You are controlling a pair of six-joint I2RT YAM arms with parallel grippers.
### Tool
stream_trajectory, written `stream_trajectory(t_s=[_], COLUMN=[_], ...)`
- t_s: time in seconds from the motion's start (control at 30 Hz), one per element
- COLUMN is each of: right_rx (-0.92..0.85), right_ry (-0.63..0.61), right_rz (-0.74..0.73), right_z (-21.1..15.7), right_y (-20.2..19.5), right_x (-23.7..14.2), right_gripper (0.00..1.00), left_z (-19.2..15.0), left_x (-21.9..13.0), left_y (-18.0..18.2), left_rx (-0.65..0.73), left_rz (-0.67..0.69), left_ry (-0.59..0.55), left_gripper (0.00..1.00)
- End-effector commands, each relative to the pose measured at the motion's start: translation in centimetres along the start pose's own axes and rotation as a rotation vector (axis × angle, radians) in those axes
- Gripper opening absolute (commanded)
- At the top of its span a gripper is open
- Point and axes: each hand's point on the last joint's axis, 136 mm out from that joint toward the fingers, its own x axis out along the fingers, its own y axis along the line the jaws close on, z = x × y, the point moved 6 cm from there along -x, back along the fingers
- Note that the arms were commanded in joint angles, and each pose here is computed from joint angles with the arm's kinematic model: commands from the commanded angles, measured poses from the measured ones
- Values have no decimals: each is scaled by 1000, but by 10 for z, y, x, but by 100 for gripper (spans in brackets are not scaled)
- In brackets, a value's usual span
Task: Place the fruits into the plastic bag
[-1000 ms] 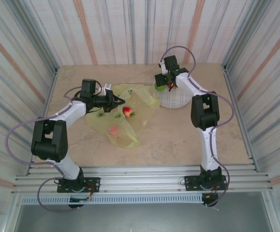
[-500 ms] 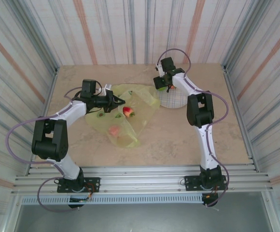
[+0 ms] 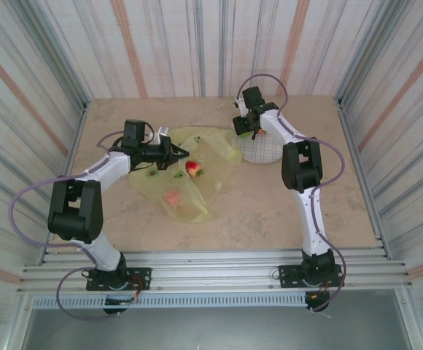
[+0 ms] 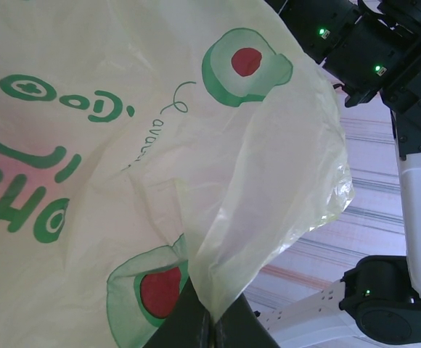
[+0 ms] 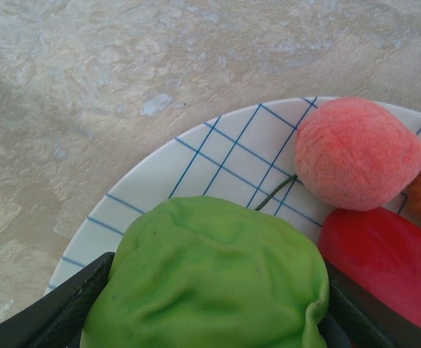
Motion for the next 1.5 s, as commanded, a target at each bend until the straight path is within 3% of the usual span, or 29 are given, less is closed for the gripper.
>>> stream_trajectory(t_s=[0.0, 0.13, 0.4, 0.77, 0.87, 1.07, 1.3, 1.47], right_rx=[12, 71, 196, -68, -112, -186, -133, -4], right_ry=[-103, -163, -256, -377, -379, -335, -302, -342], right_rz=[23, 51, 186, 440, 503, 492, 438, 413], right_z=[26, 20, -40, -129, -136, -132, -117, -106], right_y=[5, 6, 30, 117, 142, 184, 196, 199], right_x=[-67, -106, -188, -272, -270, -232, -177, -150], right_gripper=[59, 57, 54, 53, 53, 53, 53, 53], left_z=[-3, -2, -2, -2, -3, -3, -4, -4], left_x=[2, 2, 0, -1, -2, -1, -3, -4], left_y=[1, 0, -2, -5, -6, -5, -10, -12], left_rx=[-1, -3, 2, 6, 10, 7, 18, 19], left_rz=[-19, -19, -25, -29, -29, -29, -40, -51], left_ry=[22, 22, 16, 10, 6, 9, 8, 9], left_gripper=[0, 0, 0, 0, 0, 0, 0, 0])
